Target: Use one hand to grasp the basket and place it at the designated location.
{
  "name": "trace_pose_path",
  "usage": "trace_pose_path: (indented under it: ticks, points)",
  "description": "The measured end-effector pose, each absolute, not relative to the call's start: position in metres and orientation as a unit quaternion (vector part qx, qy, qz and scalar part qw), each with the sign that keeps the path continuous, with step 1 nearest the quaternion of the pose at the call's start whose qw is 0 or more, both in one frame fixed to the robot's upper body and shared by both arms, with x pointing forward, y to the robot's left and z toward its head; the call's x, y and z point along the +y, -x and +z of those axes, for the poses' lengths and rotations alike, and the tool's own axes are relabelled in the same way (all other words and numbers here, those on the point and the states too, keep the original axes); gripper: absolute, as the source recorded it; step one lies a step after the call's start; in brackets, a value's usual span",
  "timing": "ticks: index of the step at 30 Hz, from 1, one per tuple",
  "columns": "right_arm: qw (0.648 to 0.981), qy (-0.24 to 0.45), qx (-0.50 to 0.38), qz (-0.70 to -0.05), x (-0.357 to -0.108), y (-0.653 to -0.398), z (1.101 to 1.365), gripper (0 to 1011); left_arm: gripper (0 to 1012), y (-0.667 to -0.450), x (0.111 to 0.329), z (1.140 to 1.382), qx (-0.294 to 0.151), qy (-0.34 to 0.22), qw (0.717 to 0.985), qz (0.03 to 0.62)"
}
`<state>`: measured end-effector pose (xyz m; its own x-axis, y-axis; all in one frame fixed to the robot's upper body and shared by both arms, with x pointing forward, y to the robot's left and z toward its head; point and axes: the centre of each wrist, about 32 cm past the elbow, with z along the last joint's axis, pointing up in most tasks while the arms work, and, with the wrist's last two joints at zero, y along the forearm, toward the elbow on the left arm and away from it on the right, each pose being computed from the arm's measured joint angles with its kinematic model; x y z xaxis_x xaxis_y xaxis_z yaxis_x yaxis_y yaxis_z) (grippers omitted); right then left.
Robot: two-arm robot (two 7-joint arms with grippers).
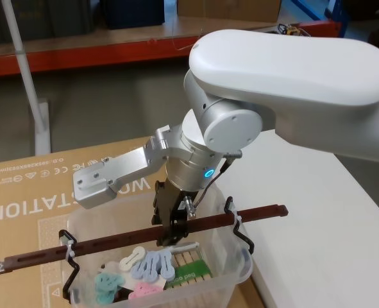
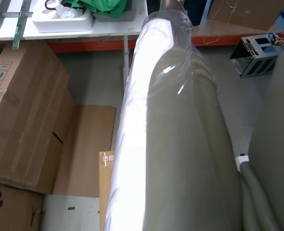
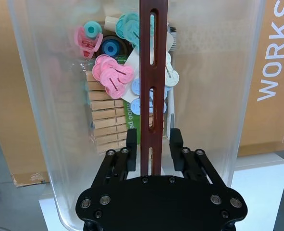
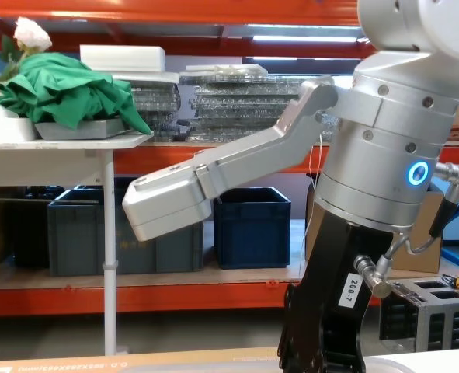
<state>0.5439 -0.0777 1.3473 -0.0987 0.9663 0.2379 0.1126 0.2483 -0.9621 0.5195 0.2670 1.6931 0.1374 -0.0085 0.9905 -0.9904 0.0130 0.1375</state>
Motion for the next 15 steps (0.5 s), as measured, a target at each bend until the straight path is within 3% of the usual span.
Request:
trace_pose_path:
  ticks: [3,6,15]
  points:
    - [0.505,0.443,-0.608,0.423,-0.0779,-0.5441,1.3470,306,0,-0.5195,0.2670,1.6931,-0.470,-0.532,0.535,0.459]
    - [0.505,0.443,-0.608,0.423,-0.0784,-0.5446,1.3467,253,0,-0.5195,0.2669,1.6932,-0.470,-0.532,0.535,0.459]
    - [0.506,0.443,-0.608,0.423,-0.0784,-0.5452,1.3467,242,0,-0.5195,0.2670,1.6932,-0.470,-0.532,0.535,0.459]
